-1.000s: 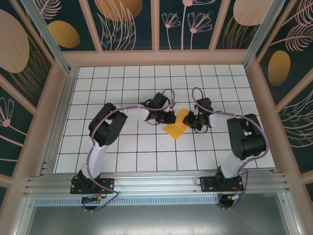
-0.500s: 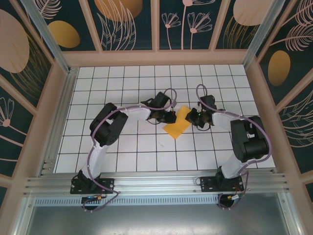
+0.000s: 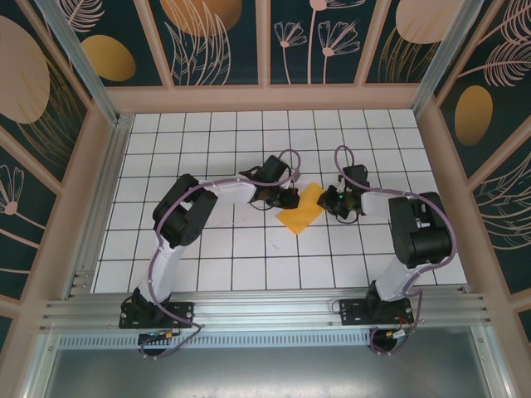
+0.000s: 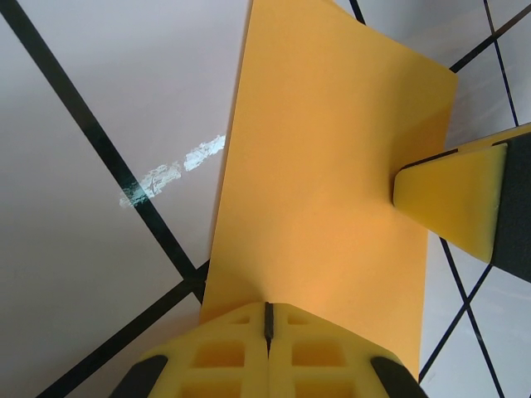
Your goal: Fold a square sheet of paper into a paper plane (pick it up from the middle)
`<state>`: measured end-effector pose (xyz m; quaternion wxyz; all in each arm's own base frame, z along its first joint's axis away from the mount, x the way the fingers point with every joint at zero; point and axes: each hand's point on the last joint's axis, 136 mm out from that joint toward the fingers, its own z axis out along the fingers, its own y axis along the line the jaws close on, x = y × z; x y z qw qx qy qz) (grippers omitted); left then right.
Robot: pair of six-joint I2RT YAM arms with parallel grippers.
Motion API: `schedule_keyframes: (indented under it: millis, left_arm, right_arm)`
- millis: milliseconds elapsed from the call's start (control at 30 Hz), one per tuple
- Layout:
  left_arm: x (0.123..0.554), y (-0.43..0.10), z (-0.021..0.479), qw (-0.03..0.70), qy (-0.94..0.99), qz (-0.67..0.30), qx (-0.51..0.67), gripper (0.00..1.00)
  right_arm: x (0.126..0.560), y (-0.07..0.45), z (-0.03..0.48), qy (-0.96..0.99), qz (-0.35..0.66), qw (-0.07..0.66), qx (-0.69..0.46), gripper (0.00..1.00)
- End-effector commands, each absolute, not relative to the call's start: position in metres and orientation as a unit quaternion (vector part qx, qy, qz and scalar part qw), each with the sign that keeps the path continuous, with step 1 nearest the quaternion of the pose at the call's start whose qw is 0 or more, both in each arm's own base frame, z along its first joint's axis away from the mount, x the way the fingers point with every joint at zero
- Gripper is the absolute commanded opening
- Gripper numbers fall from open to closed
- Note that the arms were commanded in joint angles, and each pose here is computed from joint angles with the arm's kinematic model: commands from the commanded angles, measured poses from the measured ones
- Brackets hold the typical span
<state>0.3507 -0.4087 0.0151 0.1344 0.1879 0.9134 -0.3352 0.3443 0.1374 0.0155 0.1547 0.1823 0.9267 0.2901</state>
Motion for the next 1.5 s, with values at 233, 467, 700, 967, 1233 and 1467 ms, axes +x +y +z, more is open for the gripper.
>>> schedule_keyframes:
  millis: [233, 467, 700, 967, 1233, 1467]
  left_arm:
    - [0.334, -0.37, -0.049, 0.079, 0.952, -0.241, 0.173, 0.02]
    - [0.333, -0.37, -0.052, 0.074, 0.952, -0.241, 0.174, 0.02]
    - [0.332, -0.369, -0.054, 0.073, 0.952, -0.239, 0.176, 0.02]
    - [0.333, -0.369, -0.053, 0.074, 0.952, -0.24, 0.175, 0.01]
    - [0.332, -0.372, -0.052, 0.072, 0.95, -0.247, 0.175, 0.01]
    - [0.333, -0.373, -0.05, 0.072, 0.95, -0.249, 0.176, 0.01]
  right_arm:
    - [0.356, 0.12, 0.034, 0.921, 0.295, 0.177, 0.184, 0.13]
    - [0.35, 0.104, -0.004, 0.931, 0.259, 0.147, 0.211, 0.13]
    - [0.35, 0.103, 0.009, 0.93, 0.261, 0.151, 0.21, 0.13]
    - [0.379, 0.107, 0.057, 0.92, 0.281, 0.201, 0.187, 0.13]
    - [0.376, 0.098, 0.015, 0.929, 0.254, 0.168, 0.208, 0.13]
    - [0.369, 0.084, -0.01, 0.939, 0.211, 0.147, 0.228, 0.12]
